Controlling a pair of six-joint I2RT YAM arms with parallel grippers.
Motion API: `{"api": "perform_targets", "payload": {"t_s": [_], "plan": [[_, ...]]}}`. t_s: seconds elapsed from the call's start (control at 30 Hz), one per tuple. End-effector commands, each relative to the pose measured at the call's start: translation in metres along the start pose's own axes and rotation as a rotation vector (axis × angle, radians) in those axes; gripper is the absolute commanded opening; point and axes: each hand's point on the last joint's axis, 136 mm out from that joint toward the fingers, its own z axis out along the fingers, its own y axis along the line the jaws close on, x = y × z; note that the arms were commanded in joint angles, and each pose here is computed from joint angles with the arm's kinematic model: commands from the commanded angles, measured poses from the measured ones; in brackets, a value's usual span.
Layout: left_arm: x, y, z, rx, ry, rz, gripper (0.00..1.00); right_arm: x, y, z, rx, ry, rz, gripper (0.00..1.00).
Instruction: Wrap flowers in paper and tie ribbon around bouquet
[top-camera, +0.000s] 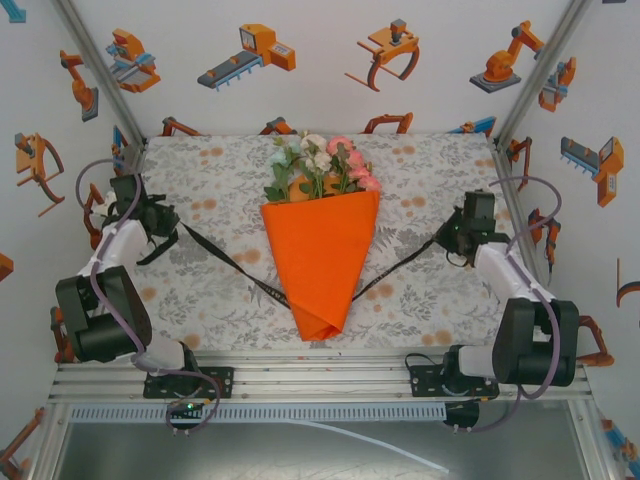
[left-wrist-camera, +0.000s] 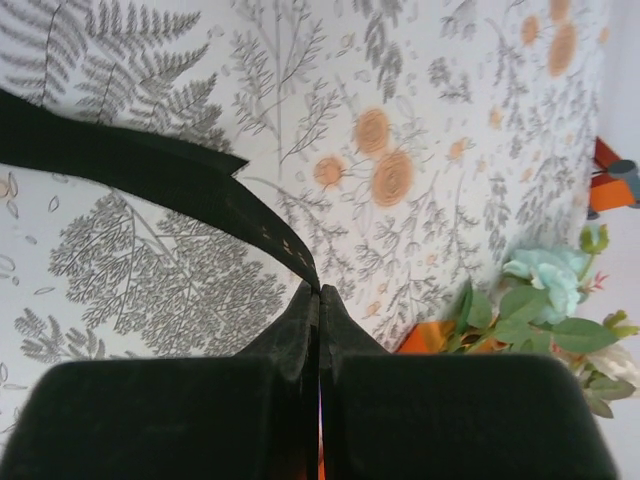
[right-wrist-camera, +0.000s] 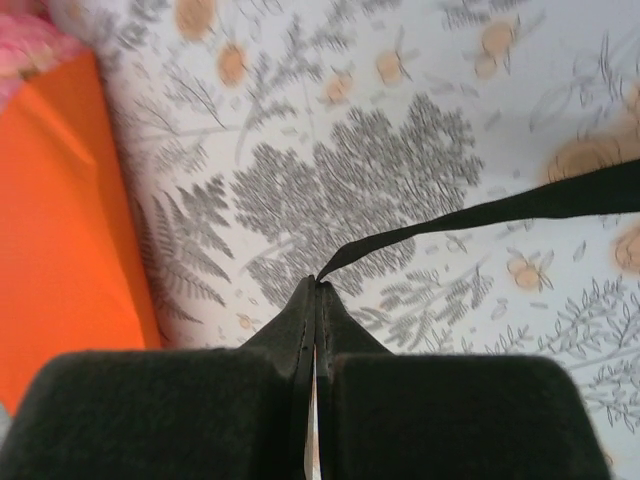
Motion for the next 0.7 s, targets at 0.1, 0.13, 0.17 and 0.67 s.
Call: {"api": "perform_targets", "payload": {"t_s": [0.1, 0.13, 0.17, 0.67], "plan": [[-0.035, -0.036, -0.033, 0.126, -0.035, 0.020, 0.00, -0.014, 0.045, -0.001, -0.141, -0.005, -0.031, 0.00], [-0.038, -0.042, -0.043, 0.150, -0.044, 0.029, 0.00, -0.006, 0.048, 0.000, -0.141, 0.017, -0.062, 0.00], [-0.039, -0.048, -0.053, 0.177, -0.050, 0.033, 0.00, 0.006, 0.050, 0.001, -0.135, 0.045, -0.095, 0.00], [0.043, -0.067, -0.093, 0.297, 0.133, 0.219, 0.00, -0.009, -0.045, -0.032, 0.252, 0.042, 0.157, 0.61]]}}
